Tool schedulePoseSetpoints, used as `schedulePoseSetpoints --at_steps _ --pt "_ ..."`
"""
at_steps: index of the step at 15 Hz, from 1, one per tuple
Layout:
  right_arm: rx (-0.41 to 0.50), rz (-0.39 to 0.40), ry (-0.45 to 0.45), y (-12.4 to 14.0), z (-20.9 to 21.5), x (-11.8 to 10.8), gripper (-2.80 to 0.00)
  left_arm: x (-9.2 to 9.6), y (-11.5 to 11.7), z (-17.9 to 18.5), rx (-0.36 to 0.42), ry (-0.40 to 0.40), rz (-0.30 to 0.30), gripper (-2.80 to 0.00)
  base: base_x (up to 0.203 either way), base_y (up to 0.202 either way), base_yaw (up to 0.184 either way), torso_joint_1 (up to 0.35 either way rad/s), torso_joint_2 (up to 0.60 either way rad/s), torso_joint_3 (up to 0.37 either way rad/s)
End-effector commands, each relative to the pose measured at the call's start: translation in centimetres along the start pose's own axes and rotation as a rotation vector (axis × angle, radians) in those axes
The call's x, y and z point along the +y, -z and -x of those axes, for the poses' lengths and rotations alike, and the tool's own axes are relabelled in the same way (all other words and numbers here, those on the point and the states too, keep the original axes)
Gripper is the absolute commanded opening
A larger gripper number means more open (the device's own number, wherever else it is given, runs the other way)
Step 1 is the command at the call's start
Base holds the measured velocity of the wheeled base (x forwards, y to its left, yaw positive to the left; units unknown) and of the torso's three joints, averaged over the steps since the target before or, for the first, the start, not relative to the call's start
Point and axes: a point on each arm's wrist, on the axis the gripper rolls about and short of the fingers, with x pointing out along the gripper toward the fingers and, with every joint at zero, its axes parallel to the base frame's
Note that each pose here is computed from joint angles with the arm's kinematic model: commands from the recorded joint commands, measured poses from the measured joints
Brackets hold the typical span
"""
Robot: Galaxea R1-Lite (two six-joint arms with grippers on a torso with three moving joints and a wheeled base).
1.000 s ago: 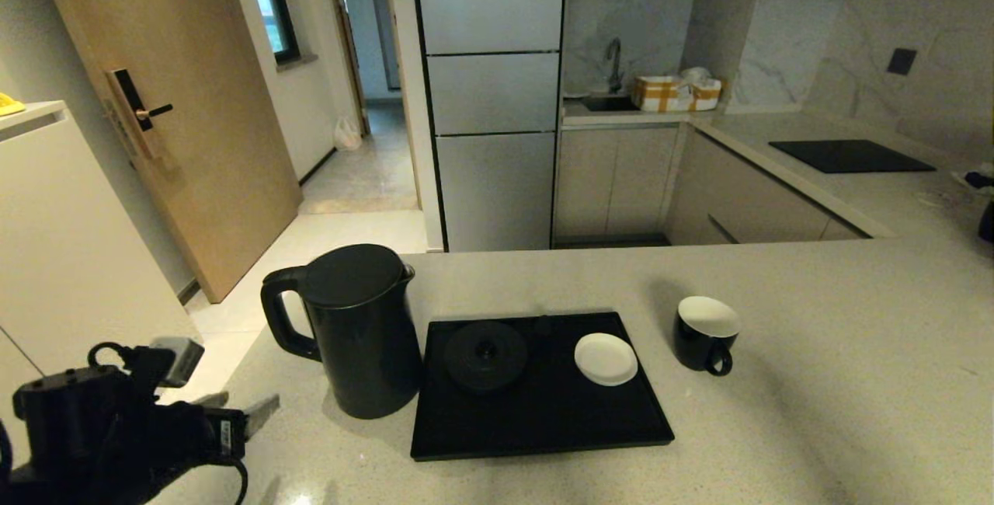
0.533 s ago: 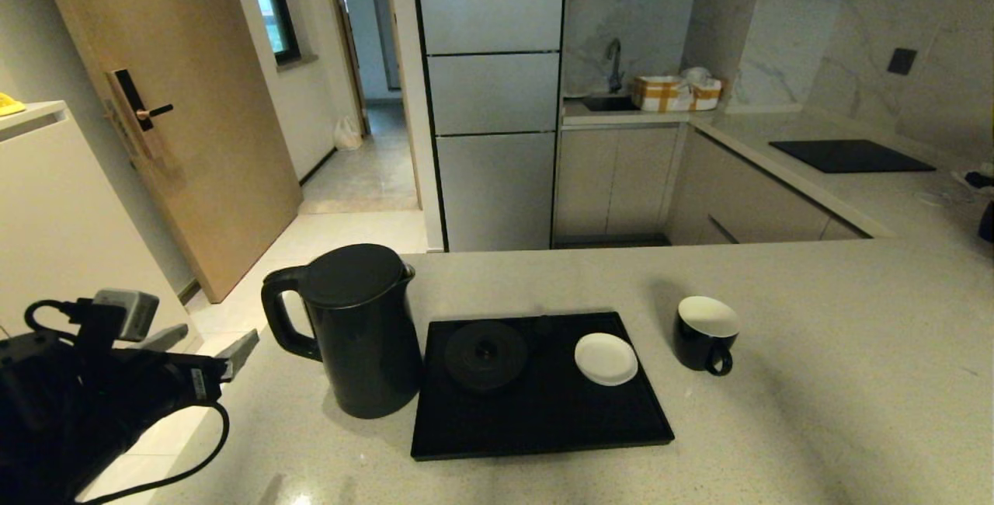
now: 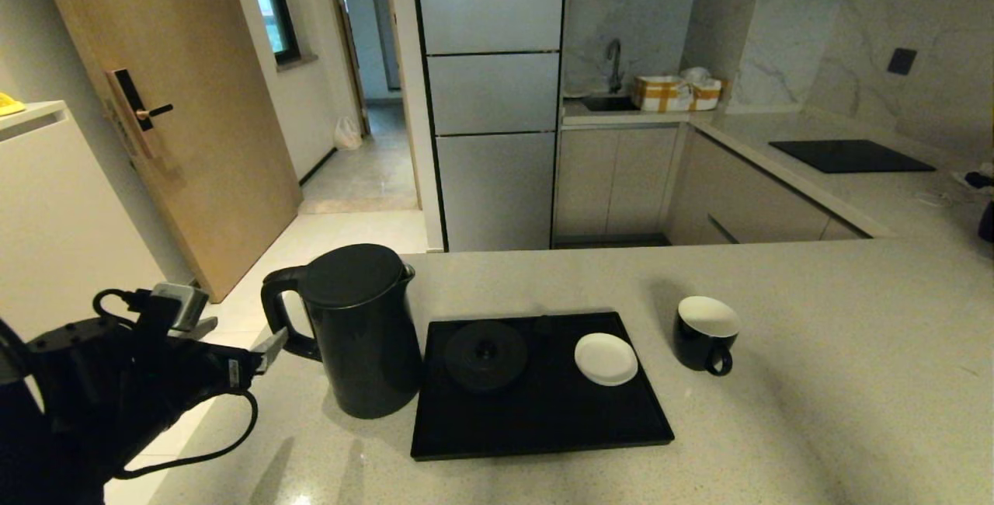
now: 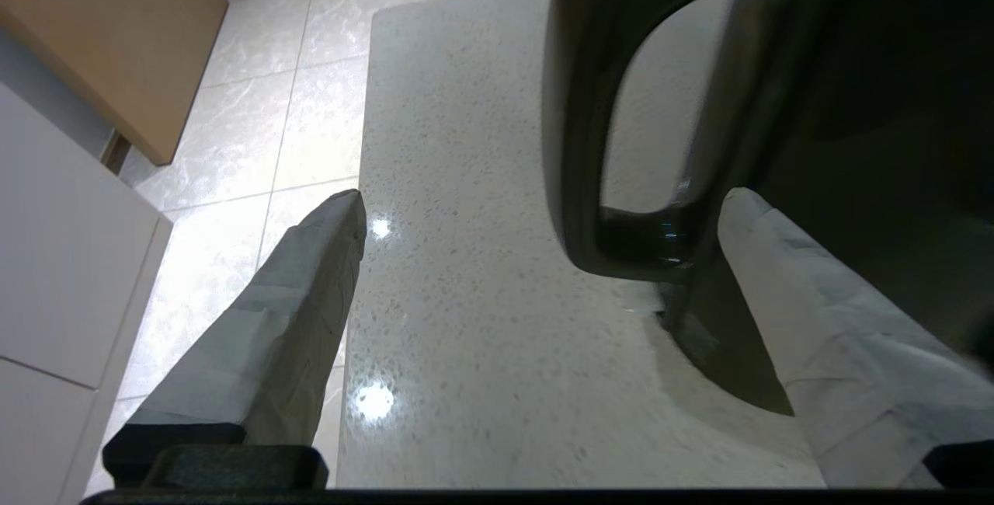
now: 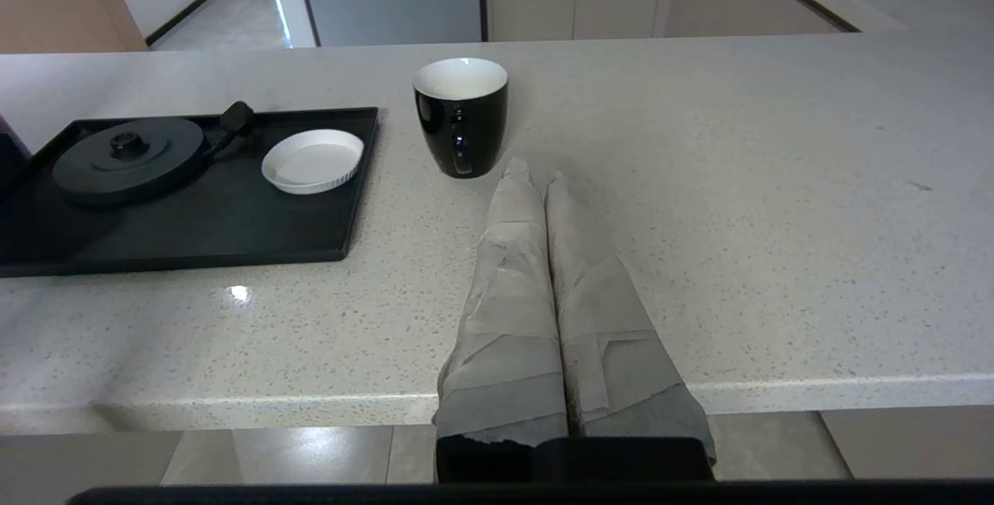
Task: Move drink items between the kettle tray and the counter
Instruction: Return the kettle to its original position
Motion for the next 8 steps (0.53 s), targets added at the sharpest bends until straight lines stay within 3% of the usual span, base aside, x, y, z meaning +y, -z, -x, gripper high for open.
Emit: schedulePoseSetpoints --at_steps 1,8 --pt "-0.001 0.001 -0.002 0.0 0.0 0.0 -2.80 0.2 0.9 -2.1 0.011 -0.004 -0.003 0.00 0.000 0.000 0.000 0.000 0.00 0.000" --pt "-0.001 0.001 -0.001 0.0 0.0 0.0 -2.80 1.2 0.5 -6.6 -0.061 -0.073 -0.033 0.00 0.000 0.000 0.000 0.000 0.00 0.000"
